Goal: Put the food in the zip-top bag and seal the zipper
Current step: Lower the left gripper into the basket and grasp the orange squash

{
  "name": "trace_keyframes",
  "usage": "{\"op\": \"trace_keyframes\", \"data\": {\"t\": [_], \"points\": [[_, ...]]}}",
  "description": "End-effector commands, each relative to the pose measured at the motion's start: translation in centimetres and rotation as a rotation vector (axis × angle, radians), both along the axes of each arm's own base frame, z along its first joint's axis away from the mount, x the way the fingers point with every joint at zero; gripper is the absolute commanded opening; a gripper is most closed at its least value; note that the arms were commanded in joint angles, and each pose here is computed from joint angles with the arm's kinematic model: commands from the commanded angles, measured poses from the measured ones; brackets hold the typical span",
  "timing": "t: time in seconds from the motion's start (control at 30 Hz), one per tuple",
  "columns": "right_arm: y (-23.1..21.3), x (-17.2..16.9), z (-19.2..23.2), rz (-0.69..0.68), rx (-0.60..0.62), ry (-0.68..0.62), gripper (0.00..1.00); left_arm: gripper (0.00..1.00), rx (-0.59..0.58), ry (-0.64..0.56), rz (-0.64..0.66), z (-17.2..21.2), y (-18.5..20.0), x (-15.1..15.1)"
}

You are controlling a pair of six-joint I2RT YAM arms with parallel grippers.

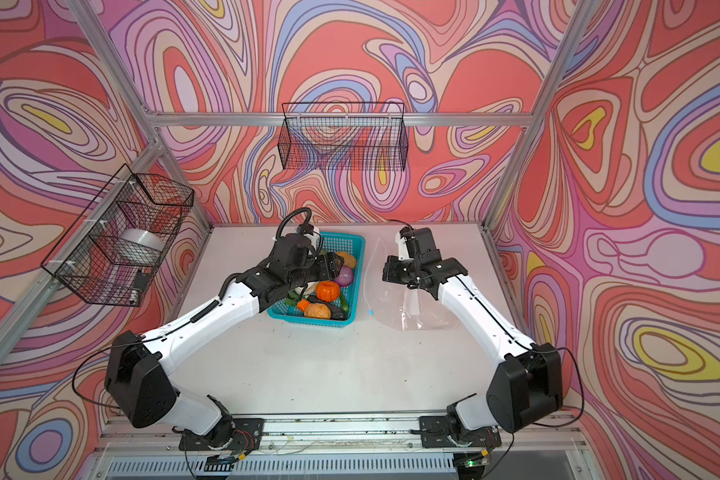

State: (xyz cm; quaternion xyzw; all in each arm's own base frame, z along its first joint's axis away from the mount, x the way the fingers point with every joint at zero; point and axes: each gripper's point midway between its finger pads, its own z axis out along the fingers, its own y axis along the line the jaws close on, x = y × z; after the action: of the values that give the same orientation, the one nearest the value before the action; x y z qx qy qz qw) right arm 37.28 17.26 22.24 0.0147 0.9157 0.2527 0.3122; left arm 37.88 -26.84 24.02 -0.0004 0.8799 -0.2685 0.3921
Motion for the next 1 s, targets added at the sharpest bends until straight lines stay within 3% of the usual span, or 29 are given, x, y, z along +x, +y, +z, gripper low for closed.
{"op": "trace_keyframes", "data": {"t": [0.0,0.3,0.6,0.97], "points": [[-0.2,0.1,1.0,-0.016,0.023,-0.039,0.0,0.73,0.16,0.141,-0.038,-5.2,2.2,-1.9],[-0.3,0.0,0.6,-0.025,0.024,-0.029,0.0,0.96,0.326,0.262,-0.067,-10.0,3.3,-2.5],[-0.1,0.2,1.0,-0.024,0.04,-0.034,0.0,0.94,0.43,0.308,-0.154,-13.2,1.9,-0.8],[-0.3,-0.3,1.2,-0.026,0.038,-0.043,0.0,0.94,0.546,0.329,-0.16,-16.2,1.7,1.6]]}}
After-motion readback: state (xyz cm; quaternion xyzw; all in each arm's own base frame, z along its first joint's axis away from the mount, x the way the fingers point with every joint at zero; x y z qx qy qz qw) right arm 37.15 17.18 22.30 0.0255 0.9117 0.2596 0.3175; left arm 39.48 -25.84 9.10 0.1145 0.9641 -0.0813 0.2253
